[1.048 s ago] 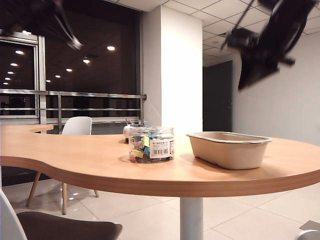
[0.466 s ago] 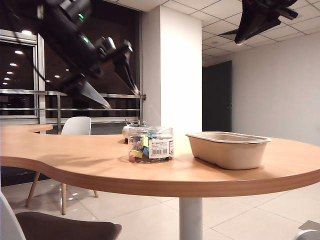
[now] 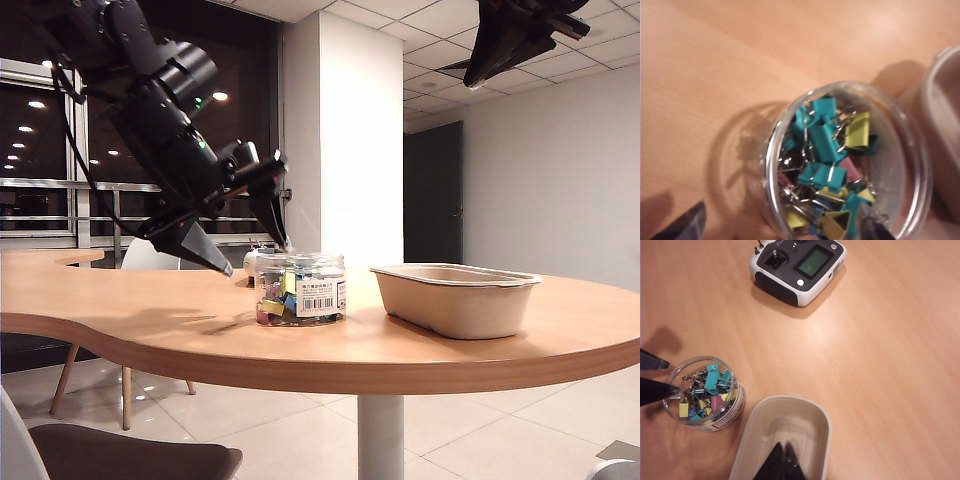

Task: Pick up the box filled with clips, pour some clips from it into the rectangular paper box, and then put the clip box back on the table.

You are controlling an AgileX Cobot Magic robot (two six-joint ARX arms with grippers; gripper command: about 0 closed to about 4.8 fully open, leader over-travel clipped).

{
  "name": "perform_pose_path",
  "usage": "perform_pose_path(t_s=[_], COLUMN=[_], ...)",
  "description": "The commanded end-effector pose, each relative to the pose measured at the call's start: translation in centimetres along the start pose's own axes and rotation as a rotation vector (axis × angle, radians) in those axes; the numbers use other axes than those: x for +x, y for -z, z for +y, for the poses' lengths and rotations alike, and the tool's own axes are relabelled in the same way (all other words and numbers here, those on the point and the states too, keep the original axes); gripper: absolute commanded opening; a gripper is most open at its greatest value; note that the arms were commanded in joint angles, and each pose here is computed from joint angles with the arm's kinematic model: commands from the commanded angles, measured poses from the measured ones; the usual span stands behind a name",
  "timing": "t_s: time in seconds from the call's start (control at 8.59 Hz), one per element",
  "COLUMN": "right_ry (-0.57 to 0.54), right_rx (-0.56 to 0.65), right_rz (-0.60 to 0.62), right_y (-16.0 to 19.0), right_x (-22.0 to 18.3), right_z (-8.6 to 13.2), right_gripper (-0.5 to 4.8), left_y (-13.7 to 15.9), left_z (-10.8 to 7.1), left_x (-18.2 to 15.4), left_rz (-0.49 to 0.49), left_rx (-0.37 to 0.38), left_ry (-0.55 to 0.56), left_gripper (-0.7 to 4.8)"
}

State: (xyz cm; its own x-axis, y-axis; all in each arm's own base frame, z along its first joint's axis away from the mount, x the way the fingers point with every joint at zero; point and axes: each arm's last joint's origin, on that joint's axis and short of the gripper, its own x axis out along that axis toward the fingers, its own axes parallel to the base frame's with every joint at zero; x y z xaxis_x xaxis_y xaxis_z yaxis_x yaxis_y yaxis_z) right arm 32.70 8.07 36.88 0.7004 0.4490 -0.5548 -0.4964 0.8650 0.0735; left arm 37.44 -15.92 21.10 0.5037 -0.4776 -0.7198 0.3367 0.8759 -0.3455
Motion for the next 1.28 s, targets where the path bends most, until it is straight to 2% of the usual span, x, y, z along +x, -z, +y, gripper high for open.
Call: perform_pose_path(t_s=[0.12,0.23,0.58,0.7,0.93,1.05,1.16,1.28], right_ry=[-0.029,-0.029,-0.031,-0.032,-0.032,-0.031,-0.031,-0.031], right_rx=[0.003,0.002,-0.001,0.000,-0.002,-0.003,-0.003,-0.003], right_rz=[-0.011,-0.014,-0.024,-0.020,-0.026,-0.028,-0.028,-0.028], right_y=[-0.2,-0.2,-0.3,-0.3,-0.4,-0.4,-0.4,-0.4], right_x=[-0.4,-0.5,-1.2,-1.4,-1.6,-1.7,-1.7,-1.7], right_z=[0.2,0.2,0.4,0.5,0.6,0.6,0.6,0.6], right_gripper=[-0.07,-0.07,-0.07,-0.07,-0.07,-0.07,-0.07,-0.07], left_y=[-0.1,-0.1,0.2,0.3,0.4,0.4,0.4,0.7], left_z=[-0.2,0.0,0.3,0.4,0.4,0.4,0.4,0.3], left_x=[0.5,0.7,1.9,2.2,2.2,2.2,2.2,2.2], left_rz=[-0.035,-0.034,-0.033,-0.028,-0.025,-0.018,-0.017,0.005], left_rx=[0.017,0.013,-0.018,-0.021,-0.021,-0.023,-0.022,-0.024], left_ry=[-0.088,-0.091,-0.086,-0.086,-0.083,-0.084,-0.083,-0.084], left_gripper=[3.91,3.69,3.69,1.85,1.44,1.07,0.99,0.47])
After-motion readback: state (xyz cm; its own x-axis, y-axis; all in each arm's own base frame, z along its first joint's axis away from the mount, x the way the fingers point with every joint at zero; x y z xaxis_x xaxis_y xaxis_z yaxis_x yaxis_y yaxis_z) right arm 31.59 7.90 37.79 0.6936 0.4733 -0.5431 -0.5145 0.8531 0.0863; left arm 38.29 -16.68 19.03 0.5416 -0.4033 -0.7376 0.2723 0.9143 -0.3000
